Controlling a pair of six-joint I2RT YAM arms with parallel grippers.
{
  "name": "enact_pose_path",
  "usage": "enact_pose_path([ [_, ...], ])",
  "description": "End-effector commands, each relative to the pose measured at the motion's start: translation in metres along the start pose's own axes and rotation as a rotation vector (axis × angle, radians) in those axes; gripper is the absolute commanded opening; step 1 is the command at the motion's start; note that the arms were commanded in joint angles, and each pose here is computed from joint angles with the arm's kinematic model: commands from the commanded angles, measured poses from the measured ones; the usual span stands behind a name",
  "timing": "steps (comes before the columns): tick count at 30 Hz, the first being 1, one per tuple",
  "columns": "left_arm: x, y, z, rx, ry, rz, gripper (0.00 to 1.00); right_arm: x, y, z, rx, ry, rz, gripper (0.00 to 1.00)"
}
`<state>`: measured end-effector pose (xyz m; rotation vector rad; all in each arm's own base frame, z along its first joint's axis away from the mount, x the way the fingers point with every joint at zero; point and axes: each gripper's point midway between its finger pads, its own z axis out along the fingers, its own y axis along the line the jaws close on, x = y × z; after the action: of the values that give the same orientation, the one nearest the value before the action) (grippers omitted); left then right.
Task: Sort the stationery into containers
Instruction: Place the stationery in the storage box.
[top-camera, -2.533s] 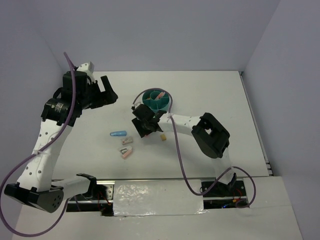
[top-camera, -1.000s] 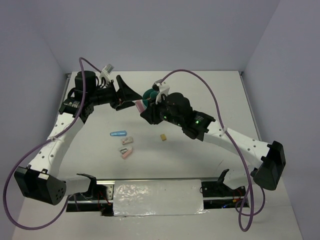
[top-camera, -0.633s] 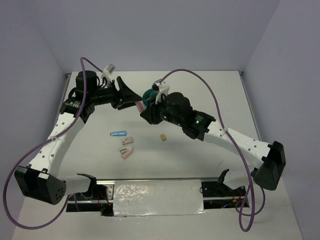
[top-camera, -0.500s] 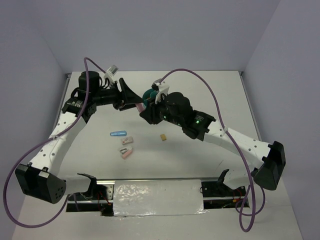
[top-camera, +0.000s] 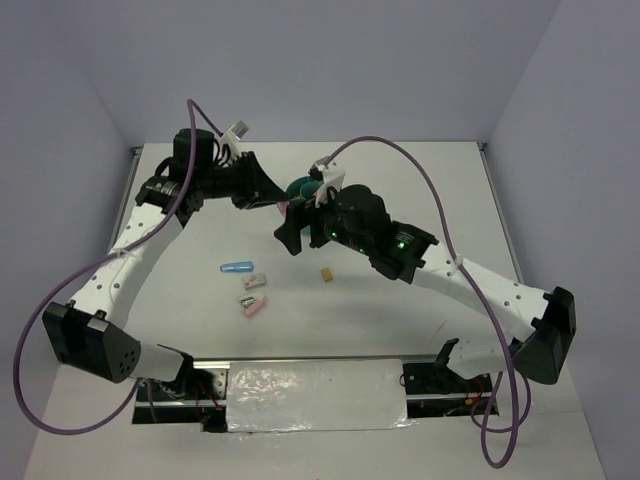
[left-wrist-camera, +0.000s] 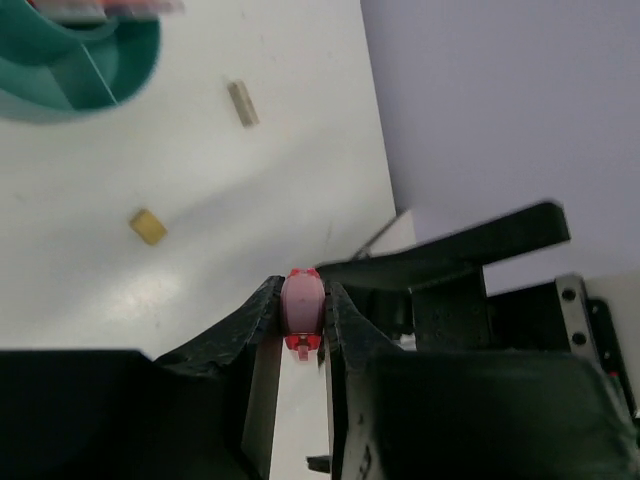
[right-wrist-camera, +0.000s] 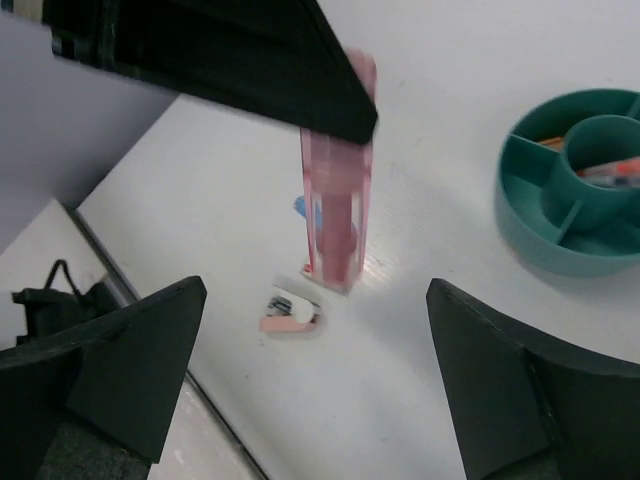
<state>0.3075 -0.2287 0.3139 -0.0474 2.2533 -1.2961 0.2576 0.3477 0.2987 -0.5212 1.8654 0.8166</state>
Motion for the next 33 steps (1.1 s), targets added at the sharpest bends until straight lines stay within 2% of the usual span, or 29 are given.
enact_pose_path([
  [1, -0.042, 0.006, 0.001, -0.11, -0.125, 0.134, 0.0, -0.023, -0.025, -0.027, 0.092, -0.086, 0.043, 1.0],
  [3, -0.076, 0.02, 0.002, -0.213, -0.243, 0.217, 0.0, -0.022, -0.042, -0.046, 0.145, -0.103, 0.07, 1.0],
  [7, -0.127, 0.055, 0.029, -0.336, -0.348, 0.376, 0.0, -0.021, -0.064, -0.08, 0.194, -0.111, 0.075, 1.0],
  [13, -0.171, 0.06, 0.075, -0.259, -0.412, 0.51, 0.0, -0.012, -0.065, -0.134, 0.214, -0.07, 0.058, 1.0],
  [22, -0.173, 0.09, 0.136, -0.233, -0.339, 0.504, 0.05, -0.02, -0.059, -0.188, 0.215, -0.11, 0.083, 1.0],
  [28, -0.154, 0.11, 0.162, -0.255, -0.308, 0.496, 0.1, -0.03, -0.059, -0.205, 0.235, -0.115, 0.053, 1.0],
  [33, -0.147, 0.12, 0.169, -0.281, -0.308, 0.486, 0.14, -0.035, -0.058, -0.203, 0.227, -0.116, 0.032, 1.0],
])
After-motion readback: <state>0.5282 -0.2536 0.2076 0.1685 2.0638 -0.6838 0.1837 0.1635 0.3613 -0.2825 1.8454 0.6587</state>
